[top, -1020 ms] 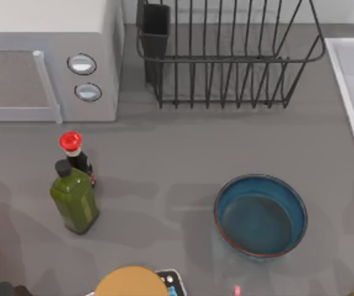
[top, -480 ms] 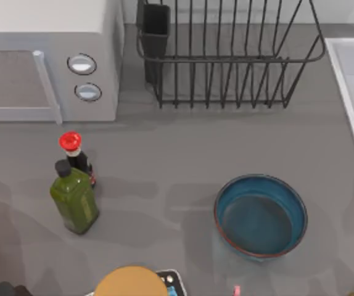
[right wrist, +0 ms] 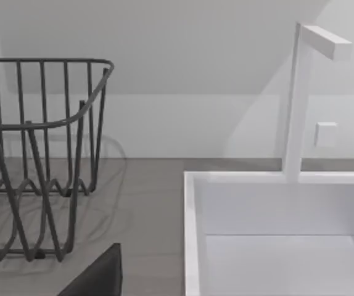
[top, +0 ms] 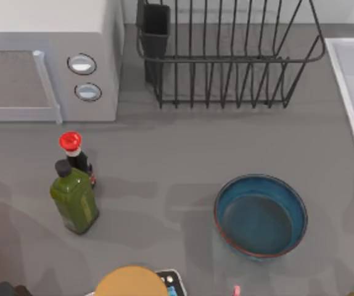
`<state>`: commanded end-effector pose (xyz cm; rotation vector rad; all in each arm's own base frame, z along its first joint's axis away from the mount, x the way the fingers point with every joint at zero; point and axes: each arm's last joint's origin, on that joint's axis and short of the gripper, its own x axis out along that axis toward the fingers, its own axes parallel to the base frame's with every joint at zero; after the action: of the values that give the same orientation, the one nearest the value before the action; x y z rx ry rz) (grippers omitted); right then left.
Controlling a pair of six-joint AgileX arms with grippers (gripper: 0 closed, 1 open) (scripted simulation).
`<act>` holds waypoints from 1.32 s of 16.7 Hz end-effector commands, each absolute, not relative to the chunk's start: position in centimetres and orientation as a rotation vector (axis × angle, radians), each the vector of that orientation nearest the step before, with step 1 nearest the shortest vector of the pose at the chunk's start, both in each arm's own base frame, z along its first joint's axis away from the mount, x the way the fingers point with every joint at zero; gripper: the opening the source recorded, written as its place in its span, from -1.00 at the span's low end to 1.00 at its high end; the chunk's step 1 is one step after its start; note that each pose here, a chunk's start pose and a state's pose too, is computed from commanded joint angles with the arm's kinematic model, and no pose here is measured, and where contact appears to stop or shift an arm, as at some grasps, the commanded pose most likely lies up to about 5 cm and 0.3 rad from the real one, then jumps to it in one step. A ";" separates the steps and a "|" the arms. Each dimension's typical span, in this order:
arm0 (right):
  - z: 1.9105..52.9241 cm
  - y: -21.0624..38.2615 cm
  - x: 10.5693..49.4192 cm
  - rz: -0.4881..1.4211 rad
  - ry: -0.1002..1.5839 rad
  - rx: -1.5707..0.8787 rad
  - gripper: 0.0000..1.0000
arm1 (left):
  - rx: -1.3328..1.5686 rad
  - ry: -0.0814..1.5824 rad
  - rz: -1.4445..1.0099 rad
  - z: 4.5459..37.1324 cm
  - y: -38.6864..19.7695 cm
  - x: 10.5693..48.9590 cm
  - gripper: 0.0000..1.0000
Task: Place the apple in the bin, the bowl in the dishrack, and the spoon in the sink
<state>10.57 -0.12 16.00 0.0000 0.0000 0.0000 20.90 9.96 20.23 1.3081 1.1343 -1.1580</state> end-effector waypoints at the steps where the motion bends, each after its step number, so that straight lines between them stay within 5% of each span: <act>1: 16.0 -0.1 10.6 0.000 0.000 0.000 1.00 | 1.308 1.134 -1.158 20.2 10.0 20.9 0.66; 4: 16.0 -0.1 10.6 0.000 0.000 0.000 1.00 | 1.308 1.134 -1.158 20.2 10.0 20.9 1.00; 15: 16.0 -0.1 10.6 0.000 0.000 0.000 1.00 | 1.307 1.123 -1.100 21.6 9.7 20.5 1.00; 22: 16.0 -0.1 10.6 0.000 0.000 0.000 1.00 | 1.193 1.052 -0.631 21.9 6.4 17.8 1.00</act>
<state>10.57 -0.12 16.00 0.0000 0.0000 0.0000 17.80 6.38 21.94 1.1929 1.0519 -0.6312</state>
